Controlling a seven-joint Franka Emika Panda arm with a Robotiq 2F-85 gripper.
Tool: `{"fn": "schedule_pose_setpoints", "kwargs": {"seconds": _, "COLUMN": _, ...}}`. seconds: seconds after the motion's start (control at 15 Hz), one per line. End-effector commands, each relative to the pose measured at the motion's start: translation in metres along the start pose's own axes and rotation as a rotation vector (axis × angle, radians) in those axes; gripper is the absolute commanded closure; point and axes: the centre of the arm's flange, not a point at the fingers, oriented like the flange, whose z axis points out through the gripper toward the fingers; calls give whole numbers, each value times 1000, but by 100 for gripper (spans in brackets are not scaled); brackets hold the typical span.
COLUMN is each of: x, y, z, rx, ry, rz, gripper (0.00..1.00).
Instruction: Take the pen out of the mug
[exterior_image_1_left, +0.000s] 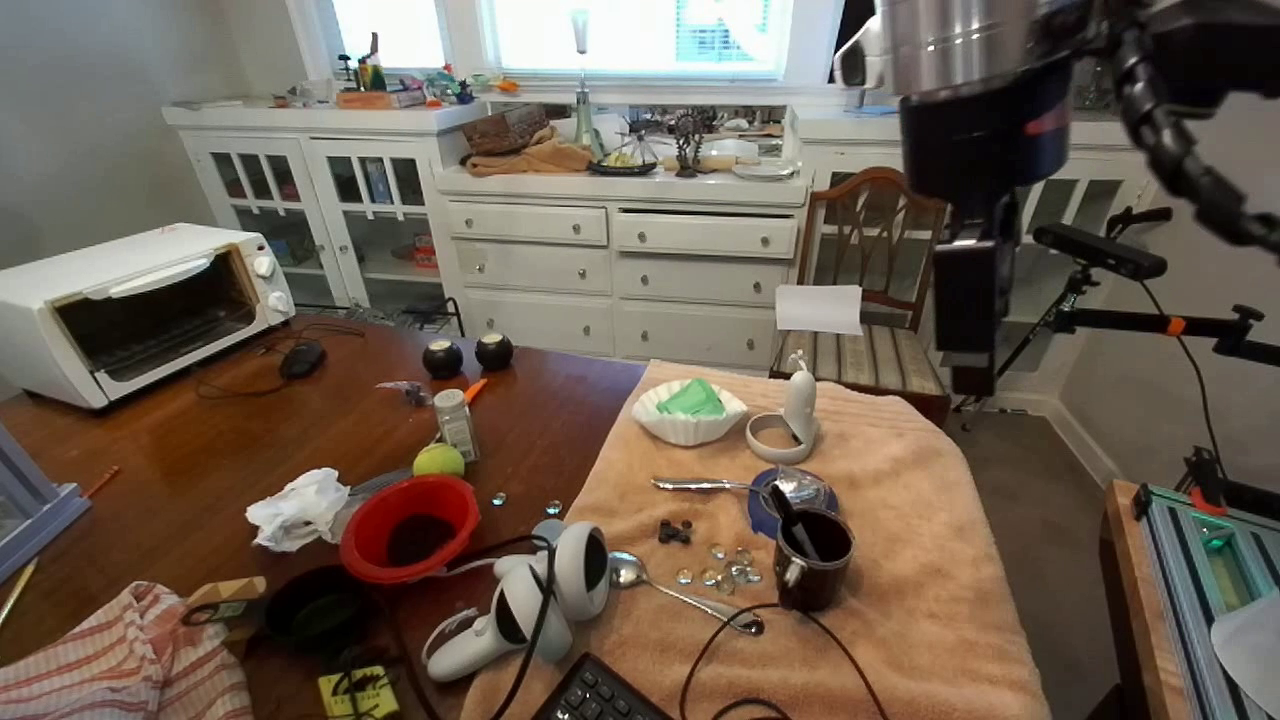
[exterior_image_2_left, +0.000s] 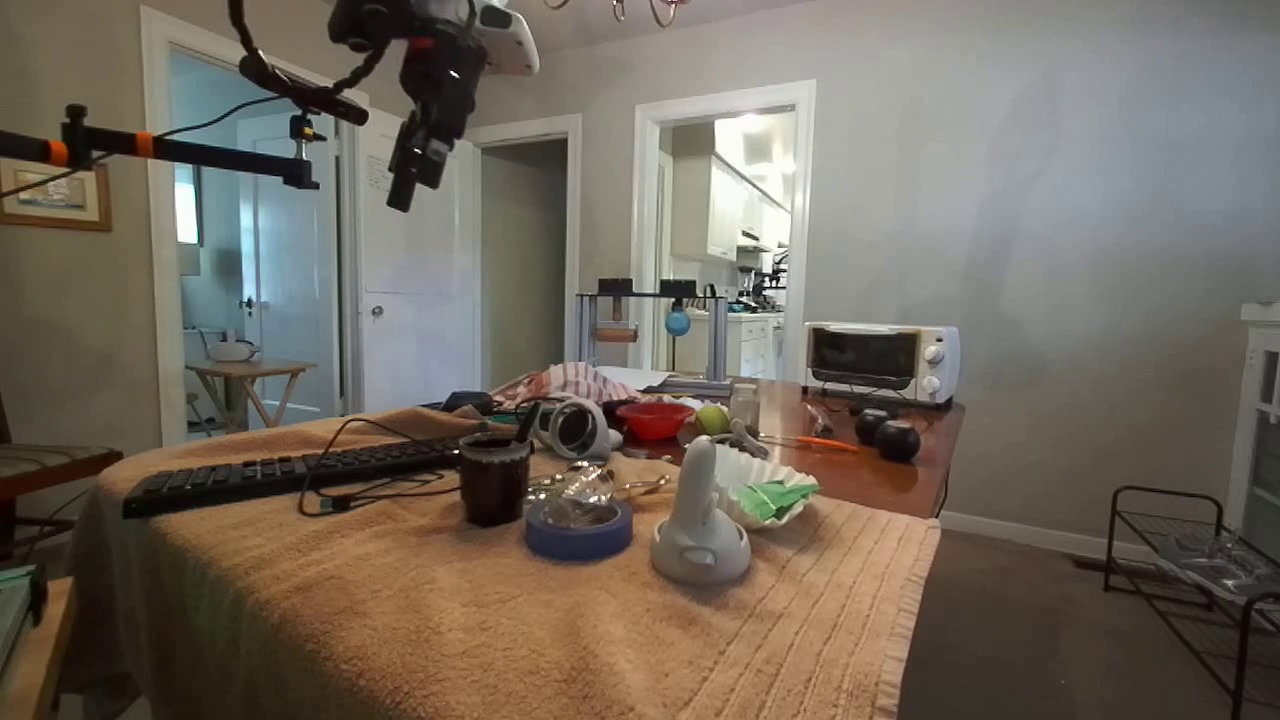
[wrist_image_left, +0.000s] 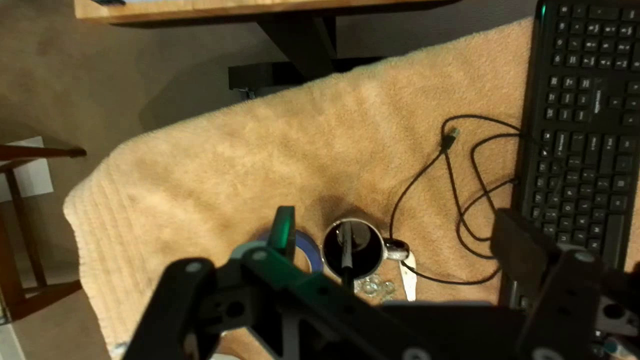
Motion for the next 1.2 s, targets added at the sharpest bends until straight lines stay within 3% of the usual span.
{"fn": "schedule_pose_setpoints", "kwargs": {"seconds": 0.0, "x": 58, "y": -14, "z": 11, "rx": 43, "ry": 27, "rz": -61, "gripper": 0}}
{"fn": "schedule_pose_setpoints", "kwargs": {"seconds": 0.27, "x": 103, "y": -14, "z": 49, "rx": 112, "ry": 53, "rz": -20, "gripper": 0}}
{"fn": "schedule_pose_setpoints", "kwargs": {"seconds": 0.6, "x": 145, "y": -6, "z": 88, "rx": 97, "ry": 59, "rz": -16, "gripper": 0}}
{"fn": "schedule_pose_setpoints", "kwargs": {"seconds": 0.93, "x": 166, "y": -3, "z": 121, "rx": 63, "ry": 6, "rz": -9, "gripper": 0}}
{"fn": "schedule_pose_setpoints", "kwargs": {"seconds": 1.0, "x": 150, "y": 1, "z": 113, "rx": 81, "ry": 15, "rz": 5, "gripper": 0}}
{"fn": "schedule_pose_setpoints", "kwargs": {"seconds": 1.13, "x": 153, "y": 2, "z": 119, "rx": 79, "ry": 5, "rz": 8, "gripper": 0}}
